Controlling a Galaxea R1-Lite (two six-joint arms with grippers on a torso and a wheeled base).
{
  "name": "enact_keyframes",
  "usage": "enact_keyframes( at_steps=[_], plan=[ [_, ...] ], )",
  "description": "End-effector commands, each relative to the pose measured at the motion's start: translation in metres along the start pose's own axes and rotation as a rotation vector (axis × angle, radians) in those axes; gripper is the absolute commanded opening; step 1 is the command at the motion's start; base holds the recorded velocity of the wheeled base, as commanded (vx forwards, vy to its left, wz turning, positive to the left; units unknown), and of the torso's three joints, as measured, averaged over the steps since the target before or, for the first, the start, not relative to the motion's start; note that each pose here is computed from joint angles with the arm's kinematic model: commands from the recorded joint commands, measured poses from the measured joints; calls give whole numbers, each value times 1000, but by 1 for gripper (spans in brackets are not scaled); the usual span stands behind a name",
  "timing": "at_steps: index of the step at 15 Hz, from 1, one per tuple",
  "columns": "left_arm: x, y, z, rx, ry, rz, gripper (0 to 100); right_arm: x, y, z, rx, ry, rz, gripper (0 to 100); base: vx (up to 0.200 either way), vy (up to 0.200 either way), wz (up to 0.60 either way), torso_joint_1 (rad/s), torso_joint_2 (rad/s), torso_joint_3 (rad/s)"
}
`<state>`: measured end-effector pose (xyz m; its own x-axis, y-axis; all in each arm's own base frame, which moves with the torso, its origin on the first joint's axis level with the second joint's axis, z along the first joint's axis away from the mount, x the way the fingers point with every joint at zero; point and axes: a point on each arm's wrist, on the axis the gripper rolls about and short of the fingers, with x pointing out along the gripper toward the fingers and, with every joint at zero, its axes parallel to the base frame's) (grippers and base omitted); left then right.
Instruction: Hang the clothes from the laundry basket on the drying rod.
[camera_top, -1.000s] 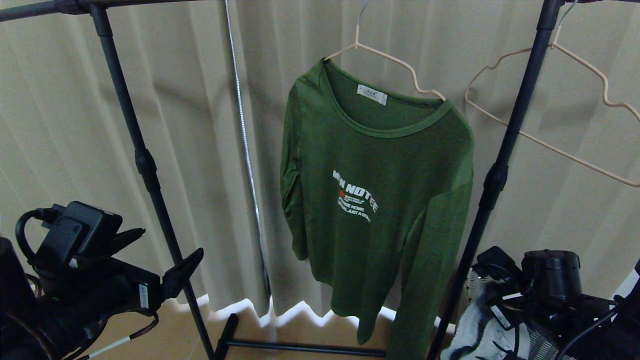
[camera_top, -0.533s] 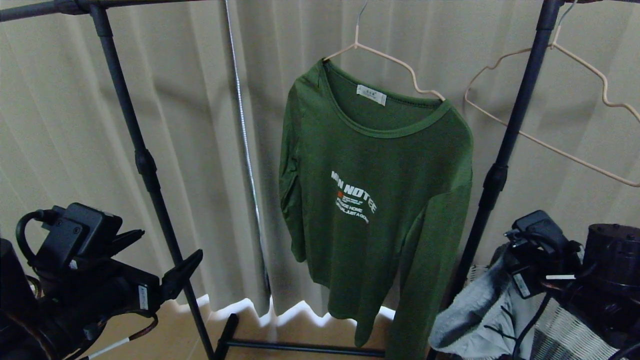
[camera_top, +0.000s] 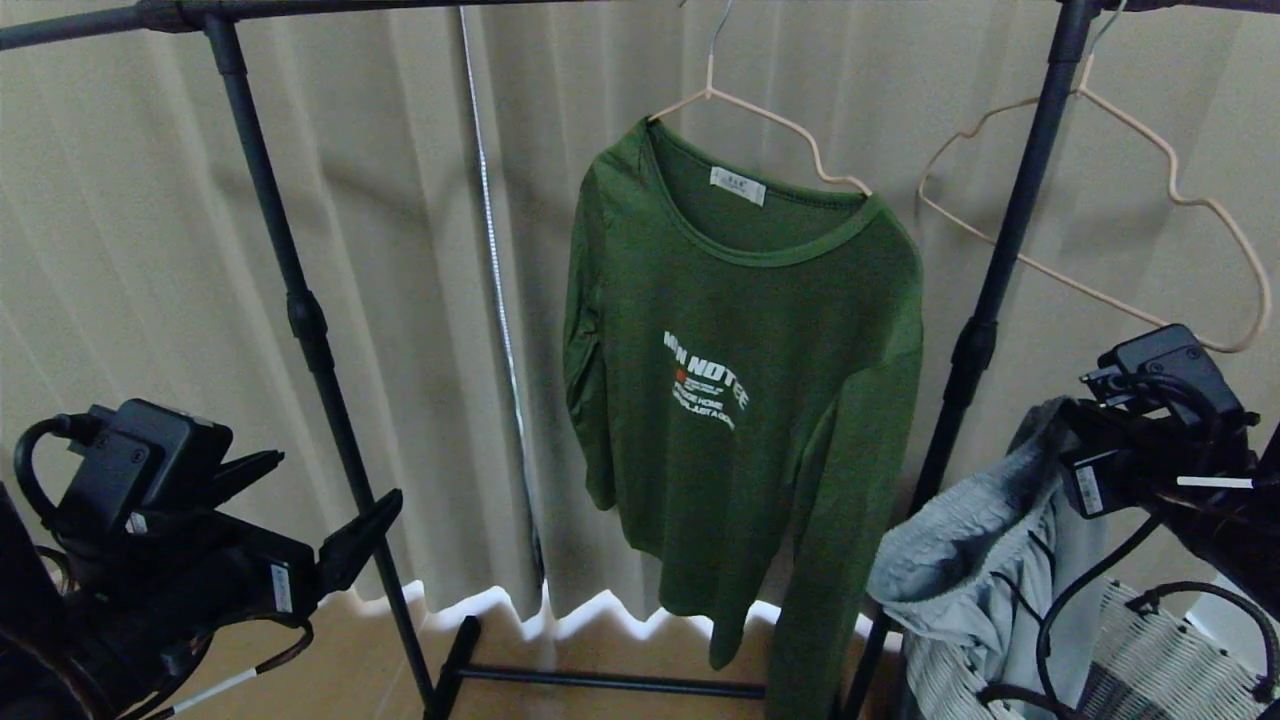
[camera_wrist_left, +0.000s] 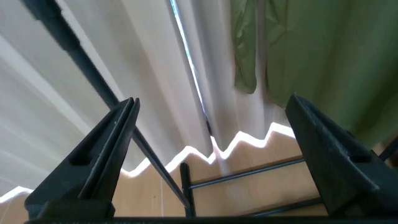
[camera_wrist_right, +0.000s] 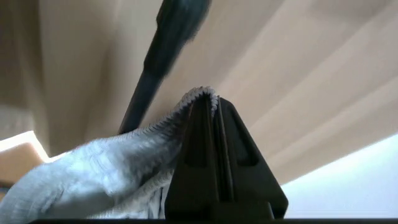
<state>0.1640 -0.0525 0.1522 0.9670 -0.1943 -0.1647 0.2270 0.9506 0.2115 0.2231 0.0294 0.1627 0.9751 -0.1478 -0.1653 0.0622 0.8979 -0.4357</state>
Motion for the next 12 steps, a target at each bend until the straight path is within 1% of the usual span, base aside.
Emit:
enact_keyframes(
  at_steps=[1,3,9,11,12],
  plan=[
    [0,0,0,0,-1,1,100,-2,-1,1,2,-8,-3,0,-200,0,0,-2,-2,7],
    [0,0,0,0,-1,1,100,-2,-1,0,1,-4,0,0,-200,0,0,0,5,-5],
    [-2,0,-1,-2,-4,0,100,-3,1,-2,-4,4,10,0,0,0,0,0,0,0],
    [-4,0,1,-3,-17,-2,100,-3,2,-4,-5,8,12,0,0,0,0,0,0,0],
    [-4,0,1,-3,-17,-1,100,-3,2,-4,-5,8,12,0,0,200,0,7,2,2]
  ],
)
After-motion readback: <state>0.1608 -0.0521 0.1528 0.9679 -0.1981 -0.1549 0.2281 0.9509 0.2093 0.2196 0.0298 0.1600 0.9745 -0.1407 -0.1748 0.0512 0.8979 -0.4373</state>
